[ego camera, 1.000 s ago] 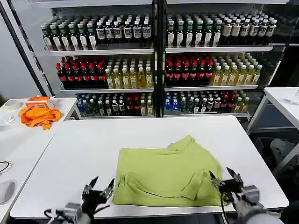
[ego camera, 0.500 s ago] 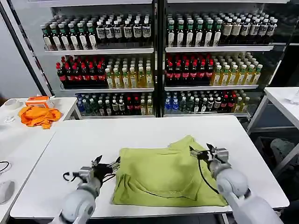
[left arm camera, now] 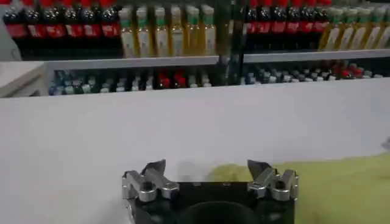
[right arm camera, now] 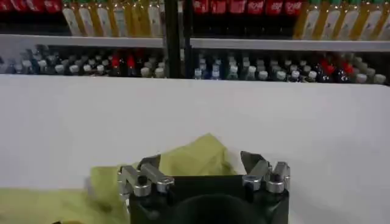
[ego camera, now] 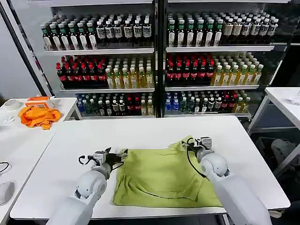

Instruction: Fold and organize the clothes.

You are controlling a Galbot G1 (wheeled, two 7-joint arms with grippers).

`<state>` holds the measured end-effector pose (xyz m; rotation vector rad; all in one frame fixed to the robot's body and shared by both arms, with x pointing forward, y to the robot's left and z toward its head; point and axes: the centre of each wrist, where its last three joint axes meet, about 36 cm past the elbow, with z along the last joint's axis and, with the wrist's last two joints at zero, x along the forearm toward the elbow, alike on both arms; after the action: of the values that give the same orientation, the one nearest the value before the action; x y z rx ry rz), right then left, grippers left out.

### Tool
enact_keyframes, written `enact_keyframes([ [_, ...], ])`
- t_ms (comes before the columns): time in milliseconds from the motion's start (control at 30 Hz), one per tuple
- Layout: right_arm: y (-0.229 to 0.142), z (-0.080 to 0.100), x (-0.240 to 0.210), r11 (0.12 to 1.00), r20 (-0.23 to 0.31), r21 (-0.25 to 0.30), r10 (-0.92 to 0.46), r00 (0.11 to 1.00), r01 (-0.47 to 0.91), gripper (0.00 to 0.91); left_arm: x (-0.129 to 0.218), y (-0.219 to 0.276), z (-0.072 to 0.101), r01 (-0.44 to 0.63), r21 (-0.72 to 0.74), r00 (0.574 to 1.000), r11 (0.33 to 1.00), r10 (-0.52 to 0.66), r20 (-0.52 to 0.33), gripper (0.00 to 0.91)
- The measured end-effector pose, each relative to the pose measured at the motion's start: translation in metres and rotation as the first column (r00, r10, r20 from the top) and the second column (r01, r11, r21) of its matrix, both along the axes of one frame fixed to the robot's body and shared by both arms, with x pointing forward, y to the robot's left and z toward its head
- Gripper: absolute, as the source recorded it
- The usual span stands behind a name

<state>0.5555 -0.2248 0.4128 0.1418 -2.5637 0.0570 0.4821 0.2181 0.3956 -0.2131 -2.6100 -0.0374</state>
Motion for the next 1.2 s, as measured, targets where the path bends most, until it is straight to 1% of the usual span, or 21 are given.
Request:
enact_keyframes([
  [33, 0.001, -0.001, 0.002, 1.0, -0.004, 0.0, -0.001, 1.0, 0.001, 0.897, 0.001, -0.001, -0.002, 0.003, 0.002, 1.0, 1.0, -0.003, -0.005, 0.302],
  [67, 0.003, -0.003, 0.004, 1.0, -0.01, 0.0, 0.0, 1.0, 0.0, 0.685, 0.002, -0.002, -0.003, 0.005, 0.003, 1.0, 1.0, -0.005, -0.009, 0.202],
  [100, 0.004, -0.005, 0.005, 1.0, -0.015, 0.001, 0.0, 1.0, 0.0, 0.181, 0.002, -0.002, -0.005, 0.008, 0.004, 1.0, 1.0, -0.007, -0.013, 0.04],
  [133, 0.005, -0.007, 0.007, 1.0, -0.019, 0.001, -0.001, 1.0, 0.001, 0.05, 0.003, -0.003, -0.006, 0.011, 0.005, 1.0, 1.0, -0.011, -0.017, 0.03],
  [167, 0.006, -0.008, 0.008, 1.0, -0.021, 0.002, -0.003, 1.0, 0.003, 0.0, 0.003, -0.003, -0.007, 0.013, 0.005, 1.0, 1.0, -0.013, -0.019, 0.02],
  [500, 0.012, -0.012, 0.011, 1.0, -0.032, 0.01, 0.005, 0.999, -0.005, 0.0, 0.003, -0.007, -0.017, 0.045, -0.005, 0.998, 0.999, -0.045, -0.04, 0.02],
  [767, 0.01, -0.01, 0.01, 1.0, -0.031, 0.023, 0.02, 0.999, -0.019, 0.0, 0.0, -0.002, -0.017, 0.053, -0.023, 0.998, 0.998, -0.054, -0.033, 0.02],
  [1000, 0.004, -0.003, 0.006, 0.999, -0.018, 0.039, 0.017, 1.0, -0.017, 0.0, -0.004, 0.006, -0.011, 0.055, -0.052, 0.998, 0.997, -0.055, -0.007, 0.02],
  [1200, -0.004, 0.013, -0.003, 0.998, 0.021, 0.06, 0.013, 1.0, -0.015, 0.0, -0.012, 0.011, 0.005, 0.068, -0.1, 0.997, 0.993, -0.063, 0.053, 0.02],
])
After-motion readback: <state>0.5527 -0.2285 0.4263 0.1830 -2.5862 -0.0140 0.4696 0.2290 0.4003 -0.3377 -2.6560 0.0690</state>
